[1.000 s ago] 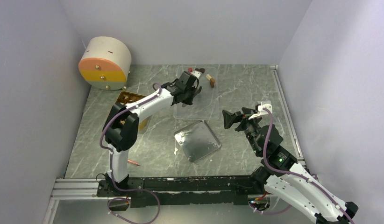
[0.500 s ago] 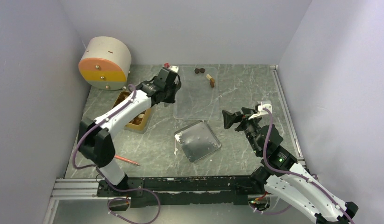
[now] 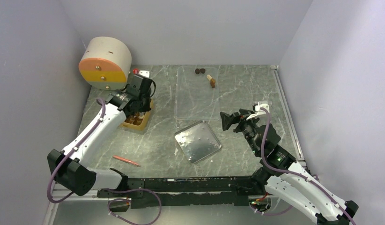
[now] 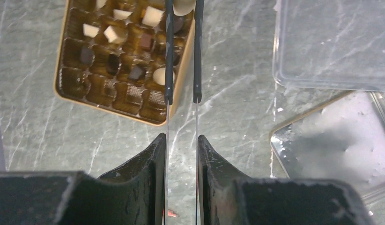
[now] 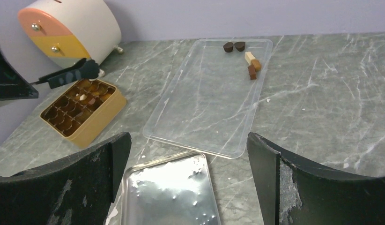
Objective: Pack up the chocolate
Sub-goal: Place the fake chocolate in the packing box.
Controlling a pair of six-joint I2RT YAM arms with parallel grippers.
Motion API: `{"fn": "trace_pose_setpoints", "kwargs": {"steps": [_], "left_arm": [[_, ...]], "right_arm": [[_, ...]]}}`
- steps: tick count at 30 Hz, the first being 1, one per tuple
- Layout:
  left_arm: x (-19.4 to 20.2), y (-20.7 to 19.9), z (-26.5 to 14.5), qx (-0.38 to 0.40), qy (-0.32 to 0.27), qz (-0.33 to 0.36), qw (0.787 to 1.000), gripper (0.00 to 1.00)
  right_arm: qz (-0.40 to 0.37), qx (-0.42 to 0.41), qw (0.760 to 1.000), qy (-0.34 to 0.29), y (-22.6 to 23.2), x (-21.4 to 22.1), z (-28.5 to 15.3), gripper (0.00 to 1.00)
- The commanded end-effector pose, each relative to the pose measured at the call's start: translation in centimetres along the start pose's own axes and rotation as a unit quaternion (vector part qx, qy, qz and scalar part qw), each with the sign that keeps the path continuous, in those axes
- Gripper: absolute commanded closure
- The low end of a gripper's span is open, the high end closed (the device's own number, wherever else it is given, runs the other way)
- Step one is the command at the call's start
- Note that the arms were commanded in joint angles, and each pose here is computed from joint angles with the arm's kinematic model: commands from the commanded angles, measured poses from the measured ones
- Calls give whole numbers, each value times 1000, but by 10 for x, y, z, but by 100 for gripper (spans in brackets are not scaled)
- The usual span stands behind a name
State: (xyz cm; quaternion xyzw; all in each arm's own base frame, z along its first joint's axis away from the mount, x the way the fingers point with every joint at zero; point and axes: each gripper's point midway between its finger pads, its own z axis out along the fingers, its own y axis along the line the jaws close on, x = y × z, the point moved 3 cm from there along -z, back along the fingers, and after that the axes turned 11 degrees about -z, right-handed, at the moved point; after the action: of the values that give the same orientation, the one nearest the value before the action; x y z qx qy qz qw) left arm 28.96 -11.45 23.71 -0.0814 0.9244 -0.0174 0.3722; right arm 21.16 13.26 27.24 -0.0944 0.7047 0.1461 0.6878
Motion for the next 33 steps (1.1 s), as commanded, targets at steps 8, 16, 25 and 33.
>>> {"fn": "trace_pose_setpoints", "kwargs": {"steps": [8,16,25,33], "left_arm": [[-1,74,-11,-76,11,-97,992,76],[15,110,-5,-113,22,-130,985,76],[21,128,-6,-135,19,-144,980,76],[30,135,-1,-146,31,-146,978,76]], "right_arm": [[15,-15,1000,-21,6,-10,1,0],[16,-22,999,-31,8,-10,3,0],[13,-20,999,-33,7,-10,4,0],[15,-26,999,-27,11,-7,7,0]]}}
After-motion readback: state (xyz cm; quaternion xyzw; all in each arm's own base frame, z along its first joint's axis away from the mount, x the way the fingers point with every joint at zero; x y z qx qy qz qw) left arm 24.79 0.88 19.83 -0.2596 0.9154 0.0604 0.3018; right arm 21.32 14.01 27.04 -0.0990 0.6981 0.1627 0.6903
